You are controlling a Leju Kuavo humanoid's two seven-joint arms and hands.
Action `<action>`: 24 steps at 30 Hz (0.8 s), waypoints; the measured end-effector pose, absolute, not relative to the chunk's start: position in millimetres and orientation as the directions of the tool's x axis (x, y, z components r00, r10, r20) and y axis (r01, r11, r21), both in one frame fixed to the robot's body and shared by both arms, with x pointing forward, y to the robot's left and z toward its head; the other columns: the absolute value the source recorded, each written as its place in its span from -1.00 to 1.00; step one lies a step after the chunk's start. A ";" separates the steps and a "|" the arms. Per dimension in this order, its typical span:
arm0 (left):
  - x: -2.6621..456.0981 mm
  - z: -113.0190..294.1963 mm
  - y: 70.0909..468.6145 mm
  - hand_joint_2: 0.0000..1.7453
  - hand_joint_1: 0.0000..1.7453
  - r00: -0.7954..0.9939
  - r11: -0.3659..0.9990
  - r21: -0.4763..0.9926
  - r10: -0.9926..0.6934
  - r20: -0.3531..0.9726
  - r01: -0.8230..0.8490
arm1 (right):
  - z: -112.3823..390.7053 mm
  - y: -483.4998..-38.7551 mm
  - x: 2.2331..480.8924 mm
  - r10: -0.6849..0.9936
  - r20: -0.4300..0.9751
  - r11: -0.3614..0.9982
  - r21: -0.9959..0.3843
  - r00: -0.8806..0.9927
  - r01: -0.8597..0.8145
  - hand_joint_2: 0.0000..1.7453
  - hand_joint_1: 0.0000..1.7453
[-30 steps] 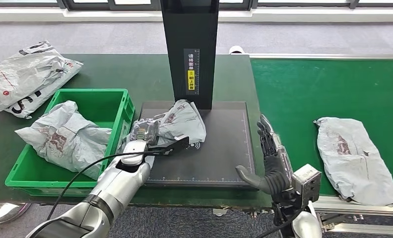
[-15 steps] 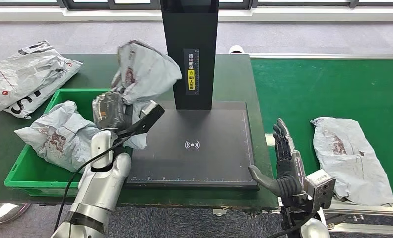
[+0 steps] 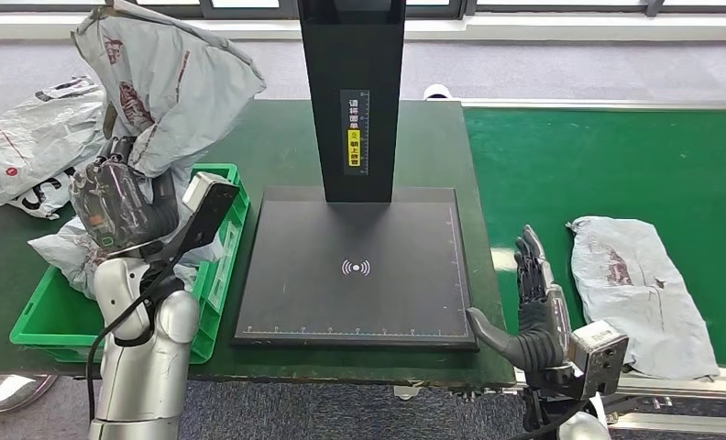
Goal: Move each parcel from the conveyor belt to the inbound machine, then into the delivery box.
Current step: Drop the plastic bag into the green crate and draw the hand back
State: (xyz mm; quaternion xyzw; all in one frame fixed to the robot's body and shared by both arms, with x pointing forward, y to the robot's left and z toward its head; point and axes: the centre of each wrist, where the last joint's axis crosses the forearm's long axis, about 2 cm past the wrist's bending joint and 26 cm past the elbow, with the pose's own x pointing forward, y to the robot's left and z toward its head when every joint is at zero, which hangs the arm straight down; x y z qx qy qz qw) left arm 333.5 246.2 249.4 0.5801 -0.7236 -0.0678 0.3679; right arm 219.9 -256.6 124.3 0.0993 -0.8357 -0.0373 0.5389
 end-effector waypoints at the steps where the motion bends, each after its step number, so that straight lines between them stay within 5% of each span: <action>1: 332.9 250.0 246.6 1.00 1.00 -0.056 0.317 0.522 -0.889 0.454 -0.792 | 124.3 -256.6 219.9 -0.206 0.893 0.978 0.169 -0.400 -0.126 1.00 -1.00; 12: 327.5 252.7 249.5 1.00 1.00 -0.059 0.301 0.489 -0.891 0.450 -0.819 | 124.0 -257.3 219.6 -0.204 0.892 0.978 0.169 -0.403 -0.122 1.00 -1.00; 17: 311.4 257.5 260.6 1.00 1.00 0.021 0.189 0.455 -0.908 0.418 -0.870 | 121.7 -258.8 216.9 -0.201 0.890 0.979 0.171 -0.408 -0.111 1.00 -1.00; 21: 308.3 251.5 288.8 1.00 1.00 0.208 0.083 0.571 -0.881 0.425 -0.816 | 120.0 -258.9 214.7 -0.206 0.892 0.978 0.175 -0.402 -0.111 1.00 -1.00; 24: 327.1 231.9 318.7 1.00 1.00 0.444 0.059 0.793 -0.802 0.399 -0.607 | 120.6 -258.6 215.6 -0.224 0.893 0.973 0.185 -0.390 -0.135 1.00 -1.00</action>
